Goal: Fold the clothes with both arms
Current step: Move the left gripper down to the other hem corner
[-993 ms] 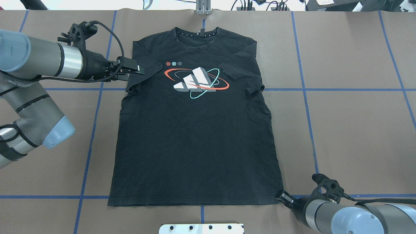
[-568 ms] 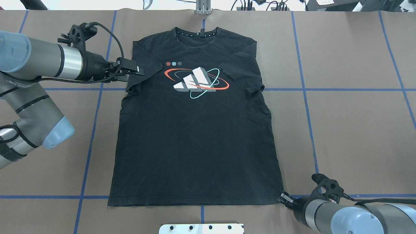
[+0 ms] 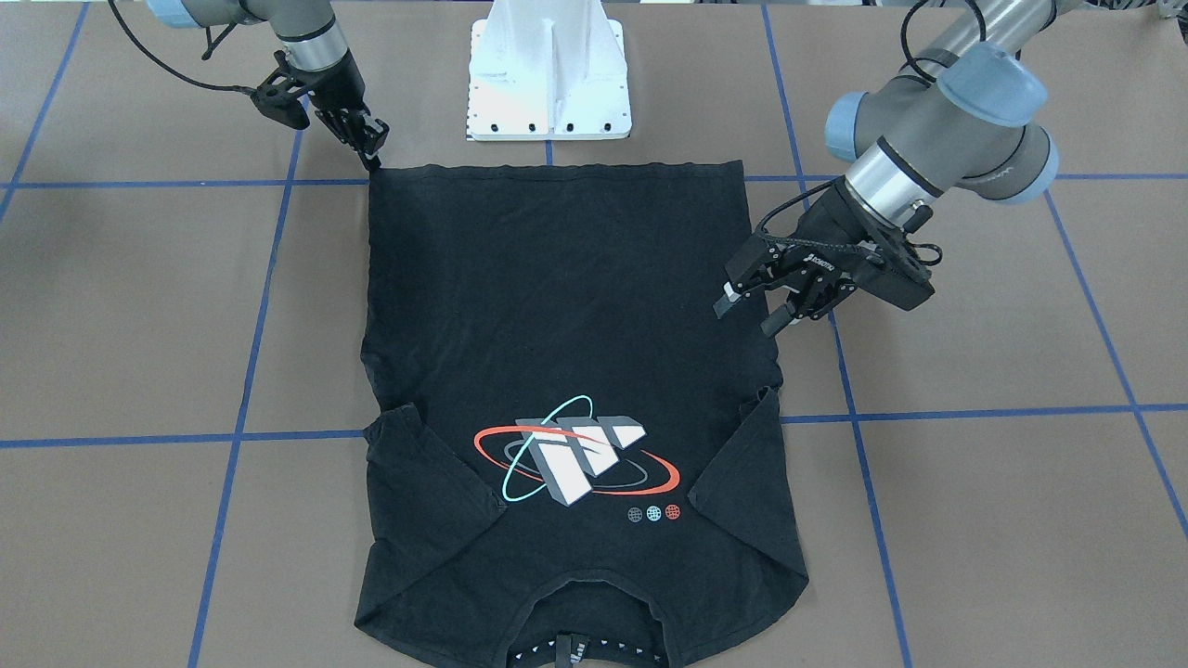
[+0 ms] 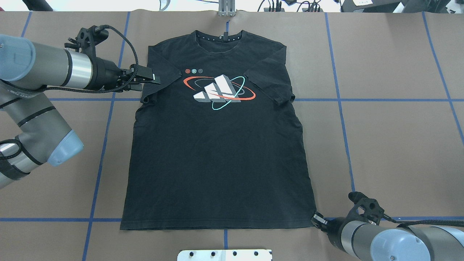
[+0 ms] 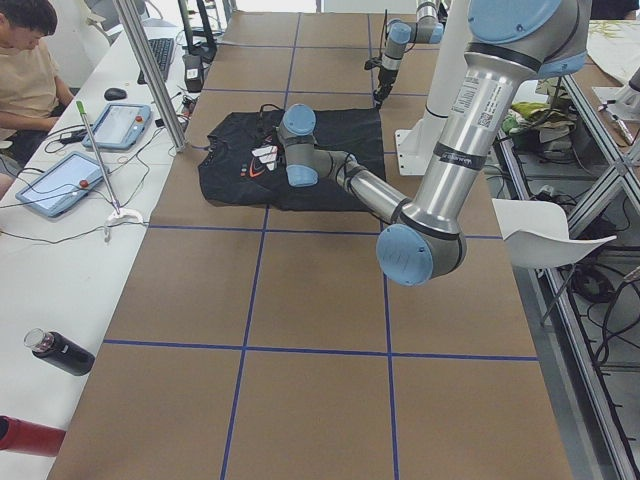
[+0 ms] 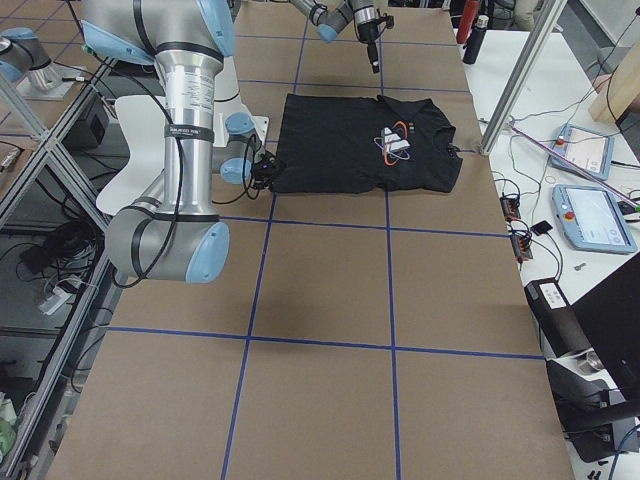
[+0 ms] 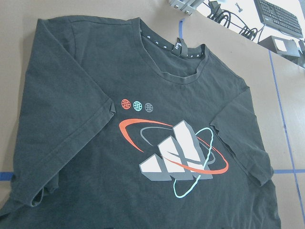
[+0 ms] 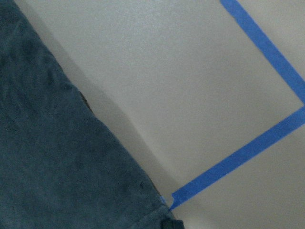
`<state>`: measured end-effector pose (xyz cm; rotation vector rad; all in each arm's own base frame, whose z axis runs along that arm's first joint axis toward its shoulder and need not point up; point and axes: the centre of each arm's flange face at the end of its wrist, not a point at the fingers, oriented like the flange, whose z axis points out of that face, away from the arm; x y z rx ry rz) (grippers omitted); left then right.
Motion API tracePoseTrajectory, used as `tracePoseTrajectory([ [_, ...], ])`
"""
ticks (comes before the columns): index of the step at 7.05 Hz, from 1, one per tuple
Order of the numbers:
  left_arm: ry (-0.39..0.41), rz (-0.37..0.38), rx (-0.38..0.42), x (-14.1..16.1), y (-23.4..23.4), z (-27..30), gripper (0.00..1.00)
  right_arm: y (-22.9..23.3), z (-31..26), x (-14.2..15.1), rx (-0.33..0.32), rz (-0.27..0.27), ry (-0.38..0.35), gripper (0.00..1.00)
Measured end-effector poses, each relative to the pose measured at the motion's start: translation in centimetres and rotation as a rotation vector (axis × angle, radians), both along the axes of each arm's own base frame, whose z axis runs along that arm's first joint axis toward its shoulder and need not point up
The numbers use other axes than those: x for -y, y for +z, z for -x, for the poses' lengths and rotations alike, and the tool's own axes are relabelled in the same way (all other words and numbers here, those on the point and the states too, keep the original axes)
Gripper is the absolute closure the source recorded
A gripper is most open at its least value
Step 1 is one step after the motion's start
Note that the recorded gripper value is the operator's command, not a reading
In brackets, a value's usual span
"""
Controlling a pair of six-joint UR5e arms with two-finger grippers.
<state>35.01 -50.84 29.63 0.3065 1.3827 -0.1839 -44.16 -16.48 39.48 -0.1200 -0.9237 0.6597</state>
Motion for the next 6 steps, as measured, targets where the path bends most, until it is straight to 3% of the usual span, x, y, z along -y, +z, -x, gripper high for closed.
tracePoseTrajectory([
  [2,-0.003,0.006,-0.008,-0.1,-0.3,0.1,0.2,-0.8,-1.0,0.0,0.016,0.002,0.0,1.0],
  [4,0.002,0.087,-0.02,-1.3,-0.8,-1.6,0.2,-0.5,-2.8,-0.6,0.002,0.01,-0.018,1.0],
  [6,0.018,0.175,0.062,-6.3,-1.4,-4.7,0.19,-0.3,-4.5,-1.9,-0.01,0.034,-0.071,1.0],
])
